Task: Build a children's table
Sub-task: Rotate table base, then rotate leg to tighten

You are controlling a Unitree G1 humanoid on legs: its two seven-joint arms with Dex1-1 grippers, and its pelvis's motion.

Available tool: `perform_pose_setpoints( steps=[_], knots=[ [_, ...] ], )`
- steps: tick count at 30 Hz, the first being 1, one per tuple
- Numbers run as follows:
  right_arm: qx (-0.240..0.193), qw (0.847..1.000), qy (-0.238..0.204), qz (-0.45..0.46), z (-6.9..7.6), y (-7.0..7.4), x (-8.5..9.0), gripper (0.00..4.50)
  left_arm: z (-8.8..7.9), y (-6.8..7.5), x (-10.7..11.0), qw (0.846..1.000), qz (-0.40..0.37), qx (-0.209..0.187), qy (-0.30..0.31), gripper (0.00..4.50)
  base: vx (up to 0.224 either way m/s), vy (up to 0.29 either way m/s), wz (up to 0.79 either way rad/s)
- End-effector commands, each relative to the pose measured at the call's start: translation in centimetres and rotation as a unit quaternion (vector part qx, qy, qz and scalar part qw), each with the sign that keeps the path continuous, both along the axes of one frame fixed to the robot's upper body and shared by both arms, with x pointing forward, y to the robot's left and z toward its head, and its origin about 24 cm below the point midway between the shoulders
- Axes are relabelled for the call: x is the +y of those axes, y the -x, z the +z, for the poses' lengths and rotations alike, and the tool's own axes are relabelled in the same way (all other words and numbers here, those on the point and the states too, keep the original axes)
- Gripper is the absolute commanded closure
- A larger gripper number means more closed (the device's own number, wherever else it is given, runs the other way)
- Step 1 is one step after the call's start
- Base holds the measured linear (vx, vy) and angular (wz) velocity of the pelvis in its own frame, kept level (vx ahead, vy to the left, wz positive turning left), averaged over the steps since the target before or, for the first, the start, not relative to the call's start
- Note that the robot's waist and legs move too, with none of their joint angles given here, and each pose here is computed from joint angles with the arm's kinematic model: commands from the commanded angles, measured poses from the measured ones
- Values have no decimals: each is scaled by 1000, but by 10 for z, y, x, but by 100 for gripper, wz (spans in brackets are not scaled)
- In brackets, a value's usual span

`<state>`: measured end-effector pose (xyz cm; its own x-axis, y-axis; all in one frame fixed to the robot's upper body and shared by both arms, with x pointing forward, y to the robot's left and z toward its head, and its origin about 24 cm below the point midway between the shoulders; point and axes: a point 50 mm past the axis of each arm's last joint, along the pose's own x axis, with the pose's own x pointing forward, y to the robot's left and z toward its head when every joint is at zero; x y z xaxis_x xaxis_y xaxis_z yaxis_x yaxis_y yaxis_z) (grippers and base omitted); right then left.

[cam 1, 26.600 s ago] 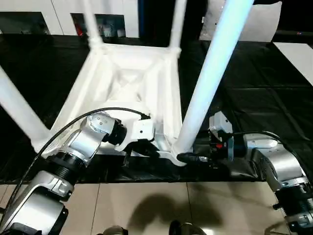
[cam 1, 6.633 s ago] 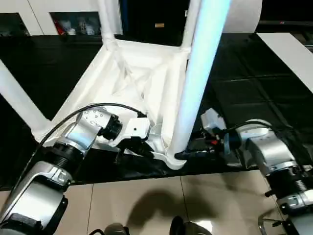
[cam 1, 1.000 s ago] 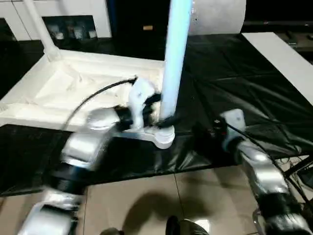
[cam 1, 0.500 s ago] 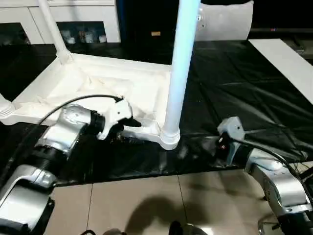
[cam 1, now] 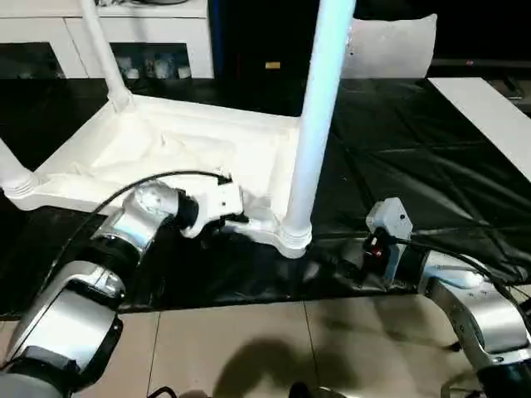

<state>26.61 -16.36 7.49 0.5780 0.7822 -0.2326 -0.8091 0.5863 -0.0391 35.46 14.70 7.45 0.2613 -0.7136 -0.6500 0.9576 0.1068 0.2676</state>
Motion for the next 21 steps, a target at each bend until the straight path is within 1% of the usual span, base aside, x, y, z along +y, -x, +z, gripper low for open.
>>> perform_pose_setpoints(
  steps=[1, 2, 4, 6, 7, 8, 9, 10, 11, 12, 13, 15, 16, 17, 18, 20, 21],
  knots=[
    [2, 1000, 4, 12, 1, 3, 1, 0, 5, -4, -4, 1000, -7, -18, -7, 272, 0, 0, 0],
    [2, 1000, 4, 13, 1, 3, 1, 0, 4, -4, -5, 1000, -7, -19, -8, 272, 0, 0, 0],
    [3, 1000, 5, 19, 2, 3, 2, 0, 4, -5, -8, 1000, -10, -18, -8, 290, 0, 0, 0],
    [4, 1000, 6, 27, 3, 4, 2, 0, 3, -3, -11, 1000, -29, -4, -9, 305, 0, 0, 0],
    [4, 1000, 8, 30, 4, 4, 1, 0, 3, -1, -12, 999, -49, 19, -10, 315, 0, 0, 0],
    [3, 999, 9, 31, 4, 4, 1, 0, 3, 0, -12, 998, -57, 29, -12, 329, 0, 0, 0],
    [3, 999, 9, 31, 4, 4, 1, 0, 3, 1, -11, 998, -59, 33, -13, 329, 0, 0, 0],
    [3, 999, 11, 32, 5, 4, 0, 0, 3, 2, -10, 996, -75, 53, -23, 334, 0, 0, 0],
    [3, 999, 11, 33, 5, 4, -1, 0, 4, 3, -9, 993, -87, 67, -30, 358, 0, 0, 0],
    [2, 999, 15, 35, 6, 4, -2, 0, 5, 5, -5, 988, -104, 101, -49, 358, 0, 0, 0],
    [0, 999, 16, 35, 6, 3, -3, 0, 6, 6, -3, 985, -110, 115, -59, 368, 0, 0, 0],
    [-1, 999, 17, 34, 6, 3, -3, 0, 7, 6, -2, 983, -113, 127, -67, 379, 0, 0, 0],
    [-3, 999, 19, 32, 7, 2, -4, 0, 9, 5, -3, 983, -112, 130, -69, 391, 0, 0, 0],
    [-4, 999, 20, 31, 7, 2, -5, 0, 11, 4, -5, 983, -111, 128, -66, 391, 0, 0, 0],
    [-5, 999, 21, 30, 7, 1, -5, 0, 14, 2, -8, 985, -108, 120, -55, 410, 0, 0, 0],
    [-6, 999, 22, 29, 6, 2, -4, 0, 15, 0, -12, 987, -108, 112, -46, 416, 0, 0, 0],
    [-6, 999, 23, 30, 6, 2, -4, 0, 15, 0, -13, 987, -108, 107, -45, 431, 0, 0, 0]
  ],
)
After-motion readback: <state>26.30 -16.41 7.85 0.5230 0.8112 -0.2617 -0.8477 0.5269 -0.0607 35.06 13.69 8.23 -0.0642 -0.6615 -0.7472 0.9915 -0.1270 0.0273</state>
